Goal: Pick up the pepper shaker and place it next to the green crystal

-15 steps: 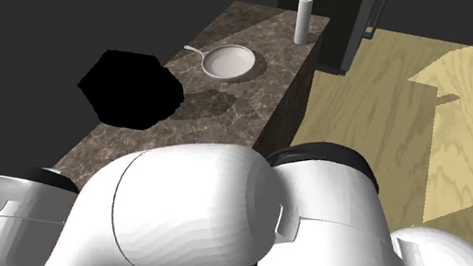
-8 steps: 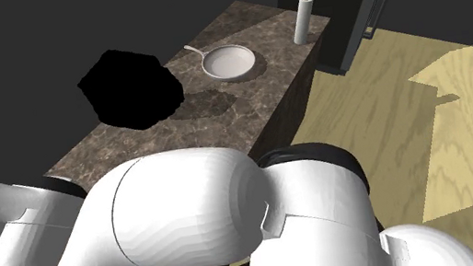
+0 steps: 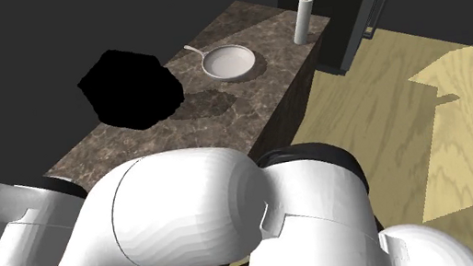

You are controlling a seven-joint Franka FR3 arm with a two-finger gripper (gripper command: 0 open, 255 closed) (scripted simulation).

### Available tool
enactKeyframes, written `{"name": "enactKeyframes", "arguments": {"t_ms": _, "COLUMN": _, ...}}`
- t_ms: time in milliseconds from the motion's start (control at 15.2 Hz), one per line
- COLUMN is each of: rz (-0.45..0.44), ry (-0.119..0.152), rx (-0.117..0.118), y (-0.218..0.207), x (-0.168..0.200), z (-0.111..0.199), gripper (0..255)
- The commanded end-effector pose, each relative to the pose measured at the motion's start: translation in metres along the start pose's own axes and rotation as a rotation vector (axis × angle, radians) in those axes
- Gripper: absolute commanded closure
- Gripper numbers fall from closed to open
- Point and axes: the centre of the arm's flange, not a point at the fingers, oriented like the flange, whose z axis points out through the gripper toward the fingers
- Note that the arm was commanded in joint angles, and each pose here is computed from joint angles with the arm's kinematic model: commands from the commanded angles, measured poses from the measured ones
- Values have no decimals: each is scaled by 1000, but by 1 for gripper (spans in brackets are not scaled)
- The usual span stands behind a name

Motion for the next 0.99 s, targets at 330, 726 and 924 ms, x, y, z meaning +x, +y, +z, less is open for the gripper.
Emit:
{"name": "enactKeyframes", "arguments": {"t_ms": 330, "rz": 0, "ry": 0, "rx": 0, "y": 0, "x": 0, "z": -40, "gripper": 0}}
{"name": "enactKeyframes", "arguments": {"t_ms": 726, "rz": 0, "ry": 0, "rx": 0, "y": 0, "x": 0, "z": -50, "gripper": 0}}
{"name": "enactKeyframes", "arguments": {"t_ms": 924, "rz": 0, "ry": 0, "rx": 0, "y": 0, "x": 0, "z": -50, "gripper": 0}}
